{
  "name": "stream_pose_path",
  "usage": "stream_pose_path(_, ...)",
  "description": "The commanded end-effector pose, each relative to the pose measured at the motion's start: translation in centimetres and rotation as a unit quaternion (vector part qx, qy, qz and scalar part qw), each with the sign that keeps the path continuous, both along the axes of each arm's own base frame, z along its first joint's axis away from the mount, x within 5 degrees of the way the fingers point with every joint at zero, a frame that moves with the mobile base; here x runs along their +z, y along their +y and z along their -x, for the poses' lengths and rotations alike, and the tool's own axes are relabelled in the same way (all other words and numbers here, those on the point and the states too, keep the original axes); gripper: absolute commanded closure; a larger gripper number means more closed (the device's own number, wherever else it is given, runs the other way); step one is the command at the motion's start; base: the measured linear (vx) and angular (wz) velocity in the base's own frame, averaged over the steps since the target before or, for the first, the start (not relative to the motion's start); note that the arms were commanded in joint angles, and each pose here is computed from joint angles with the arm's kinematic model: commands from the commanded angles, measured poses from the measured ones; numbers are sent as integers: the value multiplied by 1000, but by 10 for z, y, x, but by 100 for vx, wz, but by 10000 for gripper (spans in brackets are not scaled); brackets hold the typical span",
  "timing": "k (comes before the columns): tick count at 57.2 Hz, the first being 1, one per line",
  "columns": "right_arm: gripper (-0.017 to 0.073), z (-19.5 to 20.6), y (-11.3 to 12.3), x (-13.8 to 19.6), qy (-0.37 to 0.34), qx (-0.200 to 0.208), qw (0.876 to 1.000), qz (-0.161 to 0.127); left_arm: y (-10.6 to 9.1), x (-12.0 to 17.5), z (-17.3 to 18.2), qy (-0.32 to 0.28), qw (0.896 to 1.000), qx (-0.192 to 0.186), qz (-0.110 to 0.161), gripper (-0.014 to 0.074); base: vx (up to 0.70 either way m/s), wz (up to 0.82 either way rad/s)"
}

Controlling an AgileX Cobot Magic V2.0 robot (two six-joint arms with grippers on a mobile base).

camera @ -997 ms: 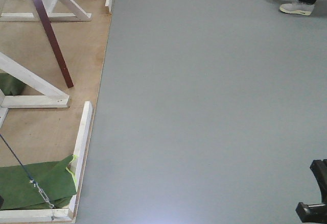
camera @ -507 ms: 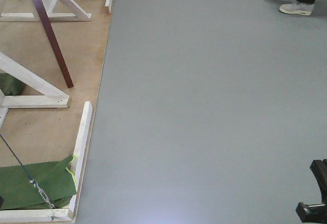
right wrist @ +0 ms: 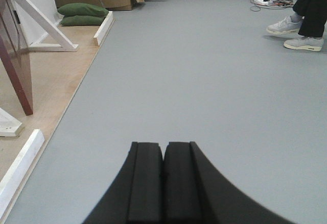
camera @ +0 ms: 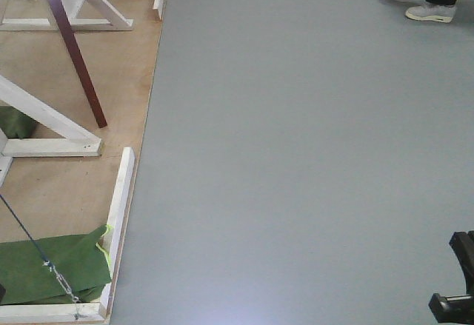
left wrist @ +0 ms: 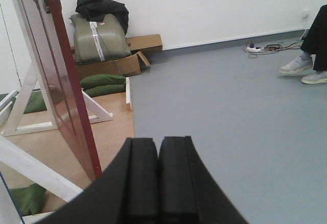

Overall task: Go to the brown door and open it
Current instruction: 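Drive the base forward alongside the open brown wooden door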

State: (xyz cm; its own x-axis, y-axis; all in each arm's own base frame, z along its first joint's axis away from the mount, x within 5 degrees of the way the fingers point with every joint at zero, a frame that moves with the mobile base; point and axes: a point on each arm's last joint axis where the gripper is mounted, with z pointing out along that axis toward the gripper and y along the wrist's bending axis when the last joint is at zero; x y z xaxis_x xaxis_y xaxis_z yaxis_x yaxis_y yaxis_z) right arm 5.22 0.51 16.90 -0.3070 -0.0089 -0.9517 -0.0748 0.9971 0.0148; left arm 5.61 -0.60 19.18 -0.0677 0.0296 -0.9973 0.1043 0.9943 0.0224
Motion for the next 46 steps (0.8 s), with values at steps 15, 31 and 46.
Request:
stream_pose_path(15,559,-2,0,6,-41,-1,999,4,1,17,2,-64,998,2,12,597,4,1)
stream_pose_path(31,559,-2,0,6,-41,-1,999,4,1,17,2,-64,998,2,12,597,15,2)
stream_pose_path(46,559,-2,0,6,-41,-1,999,4,1,17,2,-64,998,2,12,597,22,10)
